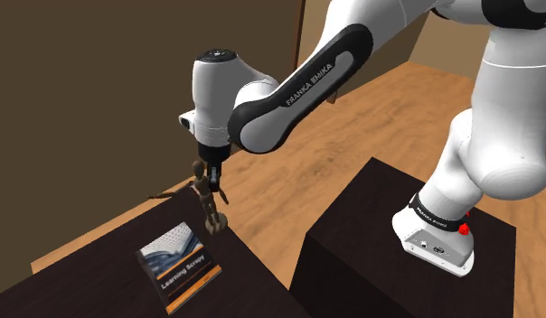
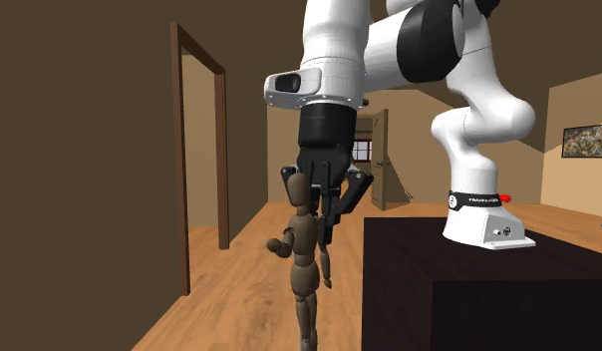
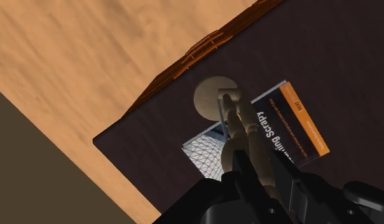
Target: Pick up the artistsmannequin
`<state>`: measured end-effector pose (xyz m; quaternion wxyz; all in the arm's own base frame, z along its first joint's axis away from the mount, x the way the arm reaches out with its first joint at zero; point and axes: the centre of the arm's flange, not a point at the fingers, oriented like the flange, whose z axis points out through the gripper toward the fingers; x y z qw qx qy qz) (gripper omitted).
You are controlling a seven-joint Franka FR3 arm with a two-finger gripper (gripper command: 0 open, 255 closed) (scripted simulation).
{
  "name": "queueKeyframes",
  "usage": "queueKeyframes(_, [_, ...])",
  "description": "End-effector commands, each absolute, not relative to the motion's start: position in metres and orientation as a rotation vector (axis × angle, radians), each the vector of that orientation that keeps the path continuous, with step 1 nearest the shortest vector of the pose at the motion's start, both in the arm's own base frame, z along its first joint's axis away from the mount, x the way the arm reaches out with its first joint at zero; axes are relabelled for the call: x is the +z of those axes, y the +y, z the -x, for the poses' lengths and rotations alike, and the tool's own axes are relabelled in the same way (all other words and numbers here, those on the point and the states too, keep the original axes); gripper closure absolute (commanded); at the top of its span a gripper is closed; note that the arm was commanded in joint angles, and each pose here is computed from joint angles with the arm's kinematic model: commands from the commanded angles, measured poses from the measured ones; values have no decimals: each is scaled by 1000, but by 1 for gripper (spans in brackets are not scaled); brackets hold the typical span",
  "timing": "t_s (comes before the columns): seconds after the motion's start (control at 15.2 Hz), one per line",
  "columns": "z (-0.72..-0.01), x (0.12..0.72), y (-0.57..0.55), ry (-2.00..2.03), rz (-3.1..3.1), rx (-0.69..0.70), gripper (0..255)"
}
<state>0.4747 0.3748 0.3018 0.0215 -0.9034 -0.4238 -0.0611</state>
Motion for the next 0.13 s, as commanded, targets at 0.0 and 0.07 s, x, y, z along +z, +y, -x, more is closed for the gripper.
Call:
queueKeyframes(0.0, [-475,309,376,-1314,2800,-190,255])
queueKeyframes(0.07, [-475,309,376,-1314,2800,-190,255])
